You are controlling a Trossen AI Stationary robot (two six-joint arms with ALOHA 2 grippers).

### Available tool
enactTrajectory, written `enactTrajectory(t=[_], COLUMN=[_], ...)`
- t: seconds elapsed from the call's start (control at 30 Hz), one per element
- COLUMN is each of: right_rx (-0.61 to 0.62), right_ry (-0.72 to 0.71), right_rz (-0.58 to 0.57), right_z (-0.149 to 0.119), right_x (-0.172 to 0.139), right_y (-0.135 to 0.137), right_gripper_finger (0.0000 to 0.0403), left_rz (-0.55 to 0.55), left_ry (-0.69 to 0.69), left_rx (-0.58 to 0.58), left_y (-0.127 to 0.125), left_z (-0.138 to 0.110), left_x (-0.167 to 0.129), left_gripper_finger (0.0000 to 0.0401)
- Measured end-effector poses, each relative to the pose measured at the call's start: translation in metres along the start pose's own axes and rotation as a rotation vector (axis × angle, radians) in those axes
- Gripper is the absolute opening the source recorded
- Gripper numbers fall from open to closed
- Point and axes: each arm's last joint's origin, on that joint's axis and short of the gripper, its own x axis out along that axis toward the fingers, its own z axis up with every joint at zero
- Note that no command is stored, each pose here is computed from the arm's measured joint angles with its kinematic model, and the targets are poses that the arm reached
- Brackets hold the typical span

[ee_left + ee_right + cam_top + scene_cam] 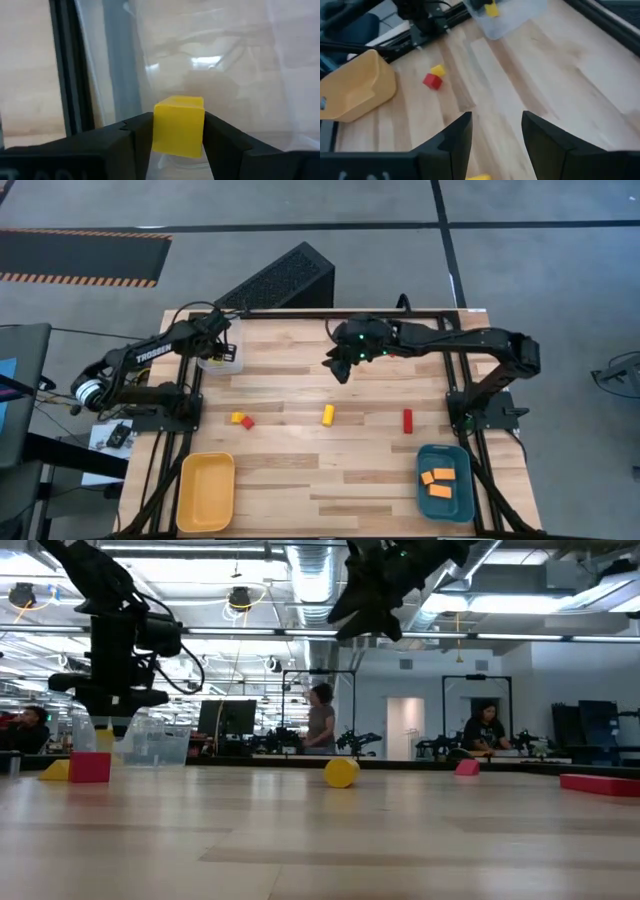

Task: Sort & place blocks by color
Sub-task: Put the top right yellow block into the transparent white bin, then put the right yellow block into the transparent white bin

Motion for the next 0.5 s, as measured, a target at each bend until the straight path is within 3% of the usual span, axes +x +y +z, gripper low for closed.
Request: enactTrajectory(t=[0.27, 0.5], right_rx=[0.078, 0.108], right_ry=[0.074, 0.134], right_rz=[-0.017, 0.026], right_z=[-0.013, -0.030], right_x=[0.027, 0.056], right_y=[-0.003, 0.013], right_gripper_finger=[0.0205, 0.0227], left_rz=[-0.054, -0.220], left_ry=[-0.027, -0.127], left_rx=[0.020, 0.083], left_y=[0.000, 0.002], left_z=[0.019, 0.034], left_x=[-0.026, -0.072], left_gripper_finger=[0.0238, 0.0261])
